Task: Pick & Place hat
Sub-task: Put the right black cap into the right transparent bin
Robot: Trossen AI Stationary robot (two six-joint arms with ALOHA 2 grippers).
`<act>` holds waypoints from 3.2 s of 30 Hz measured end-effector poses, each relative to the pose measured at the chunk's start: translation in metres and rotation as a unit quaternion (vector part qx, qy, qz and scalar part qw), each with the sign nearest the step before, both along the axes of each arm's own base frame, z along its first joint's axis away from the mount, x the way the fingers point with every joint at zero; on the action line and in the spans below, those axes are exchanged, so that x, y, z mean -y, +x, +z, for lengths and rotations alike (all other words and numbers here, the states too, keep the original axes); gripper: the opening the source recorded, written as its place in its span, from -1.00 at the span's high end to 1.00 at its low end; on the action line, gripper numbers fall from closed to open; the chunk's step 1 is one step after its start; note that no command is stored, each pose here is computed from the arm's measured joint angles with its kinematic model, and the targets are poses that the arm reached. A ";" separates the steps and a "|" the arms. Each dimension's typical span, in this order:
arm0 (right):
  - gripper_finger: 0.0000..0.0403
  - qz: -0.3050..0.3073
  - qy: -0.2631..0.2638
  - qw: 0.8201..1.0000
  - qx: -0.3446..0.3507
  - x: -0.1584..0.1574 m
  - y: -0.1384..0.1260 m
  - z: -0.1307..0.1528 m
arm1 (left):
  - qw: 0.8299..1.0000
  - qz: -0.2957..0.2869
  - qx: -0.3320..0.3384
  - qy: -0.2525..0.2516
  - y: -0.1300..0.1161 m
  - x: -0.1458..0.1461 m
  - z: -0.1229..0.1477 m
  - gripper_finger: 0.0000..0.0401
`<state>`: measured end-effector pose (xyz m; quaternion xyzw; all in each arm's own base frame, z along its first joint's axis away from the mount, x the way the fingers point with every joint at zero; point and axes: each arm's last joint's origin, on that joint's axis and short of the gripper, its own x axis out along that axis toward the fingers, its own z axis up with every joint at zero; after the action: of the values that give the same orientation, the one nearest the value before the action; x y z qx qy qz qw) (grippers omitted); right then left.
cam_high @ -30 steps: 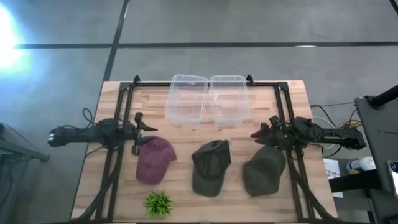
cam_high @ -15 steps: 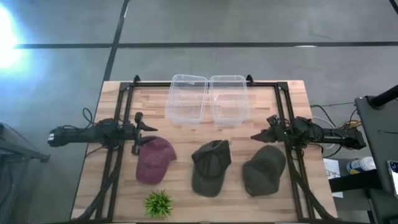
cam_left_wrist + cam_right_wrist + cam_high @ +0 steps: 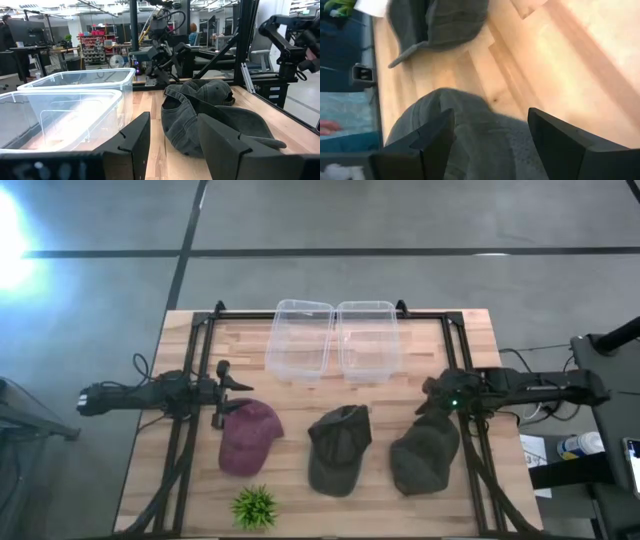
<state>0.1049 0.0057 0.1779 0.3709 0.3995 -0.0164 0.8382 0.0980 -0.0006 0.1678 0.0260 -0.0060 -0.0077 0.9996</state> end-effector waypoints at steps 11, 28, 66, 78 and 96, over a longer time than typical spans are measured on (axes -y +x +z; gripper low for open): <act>-0.20 0.104 -0.034 0.990 -0.085 -0.005 0.043 0.019 | 1.000 0.000 0.000 0.000 0.000 0.000 0.000 0.21; -0.20 0.328 -0.114 0.907 -0.237 -0.047 0.096 -0.011 | 1.000 0.000 0.000 0.000 0.000 0.000 0.000 0.21; 0.96 -0.021 -0.064 0.973 0.222 0.007 0.076 0.165 | 1.000 0.000 -0.001 0.000 0.000 0.000 0.000 0.21; 0.96 -0.144 -0.170 0.910 0.348 0.083 0.107 0.180 | 1.000 0.000 -0.001 0.000 0.000 0.000 0.000 0.21; 0.96 -0.123 -0.071 0.950 0.279 0.214 0.123 0.096 | 1.000 0.000 0.000 0.000 0.000 0.000 0.000 0.21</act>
<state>0.2278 -0.2079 0.2738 0.3466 0.0985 -0.0434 0.9318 0.0980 -0.0006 0.1677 0.0259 -0.0055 -0.0075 0.9996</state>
